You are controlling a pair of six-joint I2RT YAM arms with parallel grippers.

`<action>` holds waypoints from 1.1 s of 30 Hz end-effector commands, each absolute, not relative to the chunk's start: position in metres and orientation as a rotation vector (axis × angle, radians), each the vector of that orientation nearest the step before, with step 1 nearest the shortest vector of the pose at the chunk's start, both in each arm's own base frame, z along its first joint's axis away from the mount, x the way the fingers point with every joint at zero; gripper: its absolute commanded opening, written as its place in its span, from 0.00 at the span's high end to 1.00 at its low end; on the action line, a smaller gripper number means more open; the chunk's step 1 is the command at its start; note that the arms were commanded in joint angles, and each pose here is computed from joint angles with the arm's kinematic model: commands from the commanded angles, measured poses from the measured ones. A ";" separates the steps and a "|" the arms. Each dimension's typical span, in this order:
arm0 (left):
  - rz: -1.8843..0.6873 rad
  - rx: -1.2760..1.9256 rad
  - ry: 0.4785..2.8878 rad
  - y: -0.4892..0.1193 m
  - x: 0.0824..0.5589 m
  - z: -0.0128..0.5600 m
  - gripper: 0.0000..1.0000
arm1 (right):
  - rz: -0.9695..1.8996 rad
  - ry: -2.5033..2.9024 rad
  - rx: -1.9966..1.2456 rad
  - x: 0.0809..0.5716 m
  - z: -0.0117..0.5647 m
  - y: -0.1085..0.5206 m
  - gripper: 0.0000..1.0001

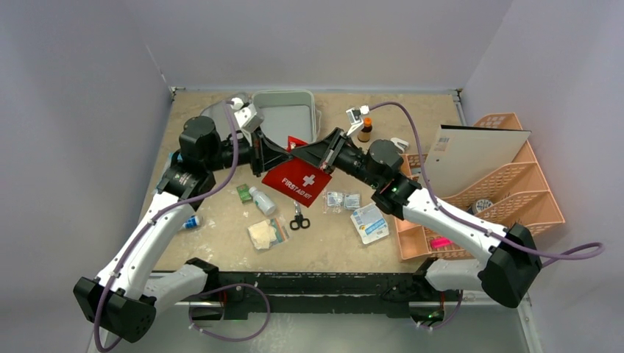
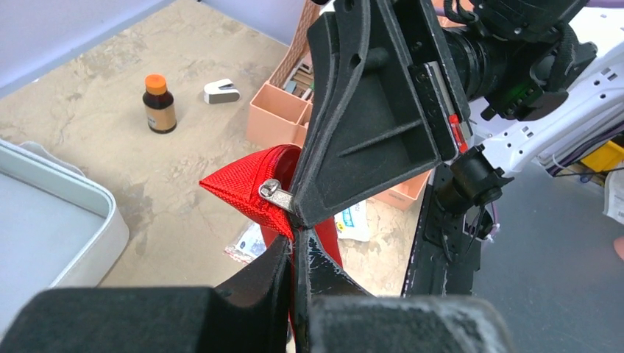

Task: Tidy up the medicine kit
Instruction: Zip the medicine pouch.

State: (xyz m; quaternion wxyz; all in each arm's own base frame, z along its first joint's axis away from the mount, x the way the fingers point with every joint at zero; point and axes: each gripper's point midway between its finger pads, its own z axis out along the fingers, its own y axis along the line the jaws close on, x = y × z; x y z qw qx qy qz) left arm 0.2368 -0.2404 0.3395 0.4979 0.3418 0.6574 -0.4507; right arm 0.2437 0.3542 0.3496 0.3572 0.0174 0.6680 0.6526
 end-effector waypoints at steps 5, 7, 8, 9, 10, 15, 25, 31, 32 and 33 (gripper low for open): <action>-1.132 0.632 1.566 -0.239 0.234 0.373 1.00 | 1.543 1.757 0.057 0.253 0.331 0.345 1.00; -1.113 0.594 1.555 -0.235 0.236 0.378 1.00 | 1.512 1.782 0.049 0.252 0.320 0.341 1.00; -1.099 0.579 1.554 -0.233 0.237 0.378 1.00 | 1.503 1.790 0.043 0.251 0.316 0.339 1.00; -1.086 0.565 1.556 -0.231 0.239 0.378 1.00 | 1.492 1.794 0.035 0.251 0.312 0.337 1.00; -1.073 0.556 1.555 -0.229 0.240 0.378 1.00 | 1.481 1.796 0.029 0.250 0.310 0.335 1.00; -1.077 0.500 1.556 -0.228 0.244 0.377 1.00 | 1.409 1.842 0.026 0.254 0.291 0.324 1.00; -1.110 0.446 1.504 -0.228 0.247 0.392 1.00 | 1.202 1.970 -0.079 0.253 0.248 0.310 1.00; -1.135 0.415 1.469 -0.229 0.251 0.394 1.00 | 1.378 1.927 -0.098 0.240 0.249 0.325 1.00; -1.143 0.420 1.478 -0.231 0.251 0.392 1.00 | 1.385 1.920 -0.097 0.240 0.250 0.326 1.00; -1.145 0.431 1.491 -0.232 0.250 0.389 1.00 | 1.384 1.909 -0.104 0.241 0.253 0.326 1.00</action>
